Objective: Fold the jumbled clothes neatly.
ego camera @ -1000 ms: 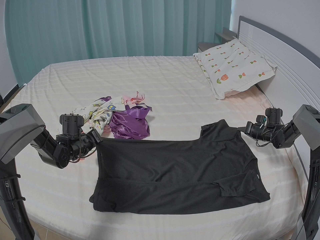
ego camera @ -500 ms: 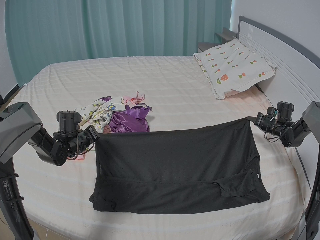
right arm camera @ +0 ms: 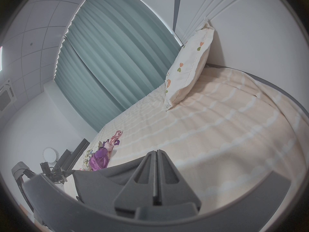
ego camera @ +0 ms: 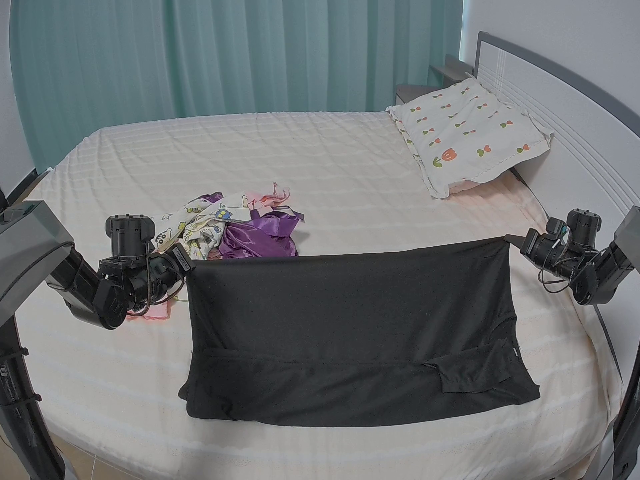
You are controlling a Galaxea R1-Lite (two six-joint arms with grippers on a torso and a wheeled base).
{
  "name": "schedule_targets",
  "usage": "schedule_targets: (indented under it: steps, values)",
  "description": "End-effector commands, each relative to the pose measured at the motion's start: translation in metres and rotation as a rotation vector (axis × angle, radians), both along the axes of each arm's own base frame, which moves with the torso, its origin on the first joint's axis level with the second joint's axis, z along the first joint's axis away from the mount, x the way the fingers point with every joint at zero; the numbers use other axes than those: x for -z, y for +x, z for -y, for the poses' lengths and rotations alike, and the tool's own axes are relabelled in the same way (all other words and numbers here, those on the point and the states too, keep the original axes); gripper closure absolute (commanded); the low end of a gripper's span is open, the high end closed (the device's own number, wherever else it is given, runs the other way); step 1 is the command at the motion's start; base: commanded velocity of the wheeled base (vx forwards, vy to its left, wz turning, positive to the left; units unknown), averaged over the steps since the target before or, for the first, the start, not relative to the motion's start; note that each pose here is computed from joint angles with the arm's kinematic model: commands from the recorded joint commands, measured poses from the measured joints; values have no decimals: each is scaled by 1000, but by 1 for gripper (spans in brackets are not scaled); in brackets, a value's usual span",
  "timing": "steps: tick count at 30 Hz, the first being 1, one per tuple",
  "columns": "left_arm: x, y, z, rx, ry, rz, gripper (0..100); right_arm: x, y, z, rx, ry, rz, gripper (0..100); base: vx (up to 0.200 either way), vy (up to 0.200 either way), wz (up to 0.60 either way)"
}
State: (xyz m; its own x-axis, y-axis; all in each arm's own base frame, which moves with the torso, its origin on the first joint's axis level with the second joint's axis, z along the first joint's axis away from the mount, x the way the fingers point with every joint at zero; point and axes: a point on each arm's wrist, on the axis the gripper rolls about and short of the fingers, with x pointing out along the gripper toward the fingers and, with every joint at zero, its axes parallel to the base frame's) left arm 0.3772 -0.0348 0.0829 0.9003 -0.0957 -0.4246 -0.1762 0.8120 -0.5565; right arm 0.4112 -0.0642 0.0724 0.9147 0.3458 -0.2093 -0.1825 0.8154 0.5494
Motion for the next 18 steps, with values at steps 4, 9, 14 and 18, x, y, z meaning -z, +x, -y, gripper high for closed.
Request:
schedule_targets:
  steps: [4, 9, 14, 18]
  values:
    - [2, -4, 0, 0, 1, -14, 100, -3, -17, 1, -15, 7, -10, 100, 0, 0, 0]
    - [9, -18, 0, 5, 9, -56, 100, -7, -38, 3, -31, 8, -6, 100, 0, 0, 0]
    - [16, -28, -2, 4, 14, -93, 100, -3, -60, 7, -34, 5, -43, 100, 0, 0, 0]
    - [24, -39, -2, 6, 19, -139, 100, 12, -82, 7, -53, -19, -78, 100, 0, 0, 0]
